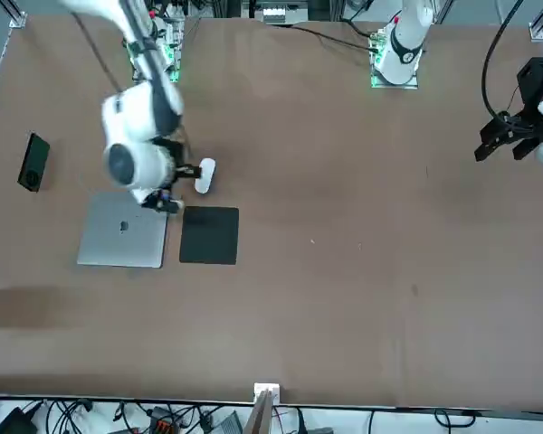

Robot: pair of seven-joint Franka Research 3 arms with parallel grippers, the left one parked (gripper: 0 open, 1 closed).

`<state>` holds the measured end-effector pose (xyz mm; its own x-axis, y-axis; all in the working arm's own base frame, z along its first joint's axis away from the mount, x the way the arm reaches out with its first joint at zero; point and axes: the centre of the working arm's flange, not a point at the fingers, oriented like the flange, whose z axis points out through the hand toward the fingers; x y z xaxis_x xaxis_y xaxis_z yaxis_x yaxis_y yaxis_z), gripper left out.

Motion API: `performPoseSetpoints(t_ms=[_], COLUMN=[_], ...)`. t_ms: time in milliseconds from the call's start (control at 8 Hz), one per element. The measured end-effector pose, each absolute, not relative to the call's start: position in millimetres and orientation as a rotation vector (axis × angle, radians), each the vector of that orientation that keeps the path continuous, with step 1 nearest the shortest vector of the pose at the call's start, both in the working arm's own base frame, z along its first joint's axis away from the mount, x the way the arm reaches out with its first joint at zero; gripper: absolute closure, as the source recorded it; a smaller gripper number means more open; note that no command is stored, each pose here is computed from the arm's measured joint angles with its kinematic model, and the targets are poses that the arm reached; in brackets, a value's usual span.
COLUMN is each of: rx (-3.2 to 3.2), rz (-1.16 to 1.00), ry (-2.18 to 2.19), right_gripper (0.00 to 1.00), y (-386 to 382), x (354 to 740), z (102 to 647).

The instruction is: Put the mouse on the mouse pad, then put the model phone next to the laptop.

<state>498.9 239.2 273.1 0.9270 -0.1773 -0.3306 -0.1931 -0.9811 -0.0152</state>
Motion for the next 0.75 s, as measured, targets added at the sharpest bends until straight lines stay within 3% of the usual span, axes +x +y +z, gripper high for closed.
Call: performPoseSetpoints(t_ms=[750], rx=[-3.031], rz=[0.254], ry=[0.470], right_gripper=[0.00], y=[235], x=[446], z=[232])
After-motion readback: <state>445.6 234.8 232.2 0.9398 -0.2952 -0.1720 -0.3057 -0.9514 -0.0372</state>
